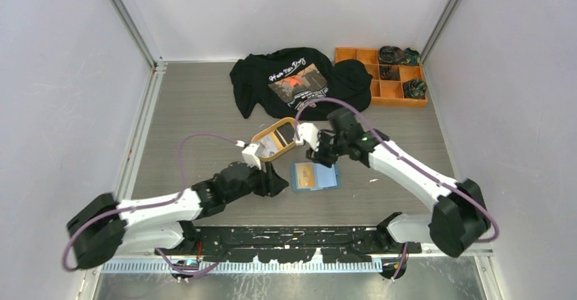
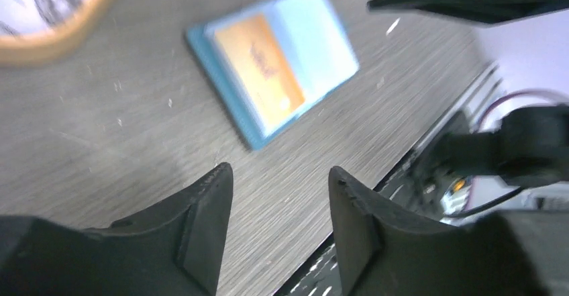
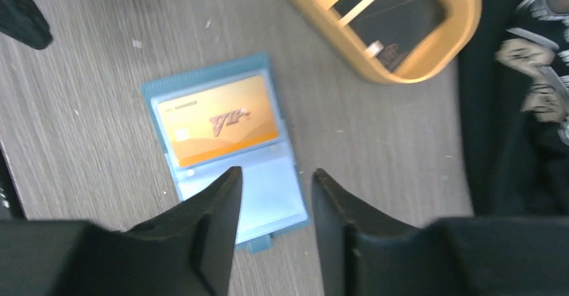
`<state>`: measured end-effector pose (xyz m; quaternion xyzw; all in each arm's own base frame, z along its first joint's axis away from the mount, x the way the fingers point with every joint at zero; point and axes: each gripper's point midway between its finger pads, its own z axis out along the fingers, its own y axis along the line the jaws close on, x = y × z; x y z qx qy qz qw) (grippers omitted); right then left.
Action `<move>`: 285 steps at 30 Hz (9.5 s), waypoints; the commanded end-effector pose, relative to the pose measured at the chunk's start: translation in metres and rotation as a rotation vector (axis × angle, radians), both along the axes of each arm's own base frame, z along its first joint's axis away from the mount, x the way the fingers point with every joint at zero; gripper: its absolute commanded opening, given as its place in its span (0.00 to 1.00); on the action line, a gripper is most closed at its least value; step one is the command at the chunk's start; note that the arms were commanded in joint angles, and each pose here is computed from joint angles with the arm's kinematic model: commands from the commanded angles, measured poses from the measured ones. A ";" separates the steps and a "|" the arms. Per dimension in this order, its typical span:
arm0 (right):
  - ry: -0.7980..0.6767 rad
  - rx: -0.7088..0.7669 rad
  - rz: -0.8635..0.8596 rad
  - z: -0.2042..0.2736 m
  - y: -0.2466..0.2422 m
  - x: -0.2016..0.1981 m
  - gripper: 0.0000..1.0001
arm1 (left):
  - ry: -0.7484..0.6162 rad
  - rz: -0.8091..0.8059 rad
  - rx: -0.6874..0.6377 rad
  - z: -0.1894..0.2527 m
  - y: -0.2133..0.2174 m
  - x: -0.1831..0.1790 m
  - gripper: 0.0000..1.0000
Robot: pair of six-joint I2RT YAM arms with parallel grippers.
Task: Put the credit cards into the card holder
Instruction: Insert the credit card into the card holder, then pick up the credit card from the storage box, then insert the credit card into the card holder.
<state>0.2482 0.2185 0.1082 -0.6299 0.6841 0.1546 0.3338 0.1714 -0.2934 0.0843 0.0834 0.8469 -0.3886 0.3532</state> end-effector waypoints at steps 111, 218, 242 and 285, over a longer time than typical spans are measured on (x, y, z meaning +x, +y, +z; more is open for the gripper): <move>1.168 0.362 -0.660 -0.009 0.189 0.079 0.37 | 0.052 0.318 -0.140 0.004 0.082 0.129 0.29; 1.036 0.377 -0.733 0.019 0.100 0.114 0.02 | -0.001 0.244 -0.414 0.060 0.093 0.050 0.40; 0.810 0.795 -0.062 0.183 0.040 -0.044 0.01 | -0.498 -0.054 -0.786 0.192 0.010 -0.004 0.68; 0.608 0.604 0.110 0.146 0.033 -0.077 0.37 | -0.465 -0.077 -0.685 0.184 -0.002 -0.005 0.00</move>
